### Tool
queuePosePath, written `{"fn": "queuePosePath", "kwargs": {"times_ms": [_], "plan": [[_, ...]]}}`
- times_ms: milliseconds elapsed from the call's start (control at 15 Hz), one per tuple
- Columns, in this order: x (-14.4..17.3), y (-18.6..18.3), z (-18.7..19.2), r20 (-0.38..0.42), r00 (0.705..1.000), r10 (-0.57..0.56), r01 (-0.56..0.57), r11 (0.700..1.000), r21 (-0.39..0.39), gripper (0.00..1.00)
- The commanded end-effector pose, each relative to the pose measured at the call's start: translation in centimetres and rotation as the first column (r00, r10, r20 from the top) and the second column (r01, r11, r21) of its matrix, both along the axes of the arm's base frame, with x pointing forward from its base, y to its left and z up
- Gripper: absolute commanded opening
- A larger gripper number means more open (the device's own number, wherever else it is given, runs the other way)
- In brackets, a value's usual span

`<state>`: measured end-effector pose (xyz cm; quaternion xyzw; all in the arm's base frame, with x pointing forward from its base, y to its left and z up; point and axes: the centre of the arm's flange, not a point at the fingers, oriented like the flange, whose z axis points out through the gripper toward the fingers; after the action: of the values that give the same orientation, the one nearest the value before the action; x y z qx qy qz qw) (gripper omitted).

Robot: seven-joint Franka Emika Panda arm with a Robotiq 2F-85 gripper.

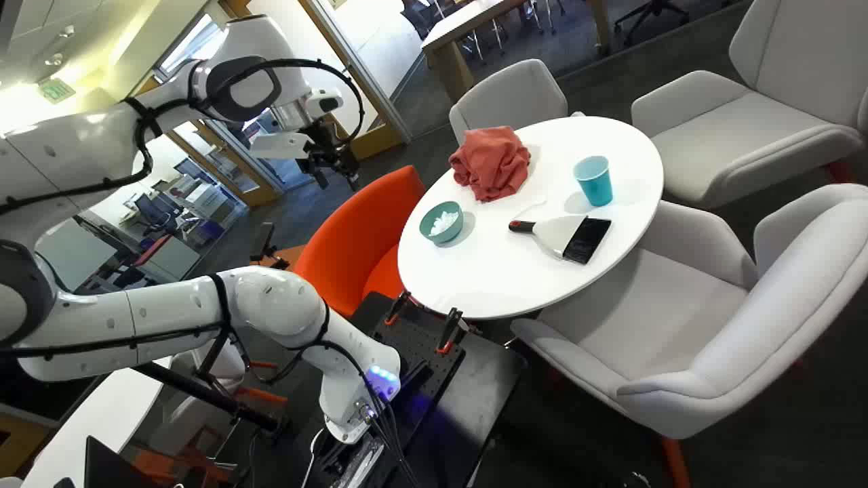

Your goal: Get the white spoon and use it to stir the contents of the green bowl

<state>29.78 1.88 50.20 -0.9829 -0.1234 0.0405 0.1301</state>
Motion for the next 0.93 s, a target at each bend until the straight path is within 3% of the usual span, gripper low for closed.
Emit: {"fn": "queuePosePath", "kwargs": {"times_ms": [0,400,600,867], "plan": [[0.0,0.0,0.0,0.0,1.0,0.0,0.0,1.0,0.0,1.0],[0.0,0.0,0.0,0.0,1.0,0.0,0.0,1.0,0.0,1.0],[3.5,0.3,-0.8,0.017,0.994,-0.11,0.111,0.993,-0.041,1.0],[10.1,-0.3,-4.6,0.072,0.945,-0.319,0.325,0.942,-0.08,1.0]]}}
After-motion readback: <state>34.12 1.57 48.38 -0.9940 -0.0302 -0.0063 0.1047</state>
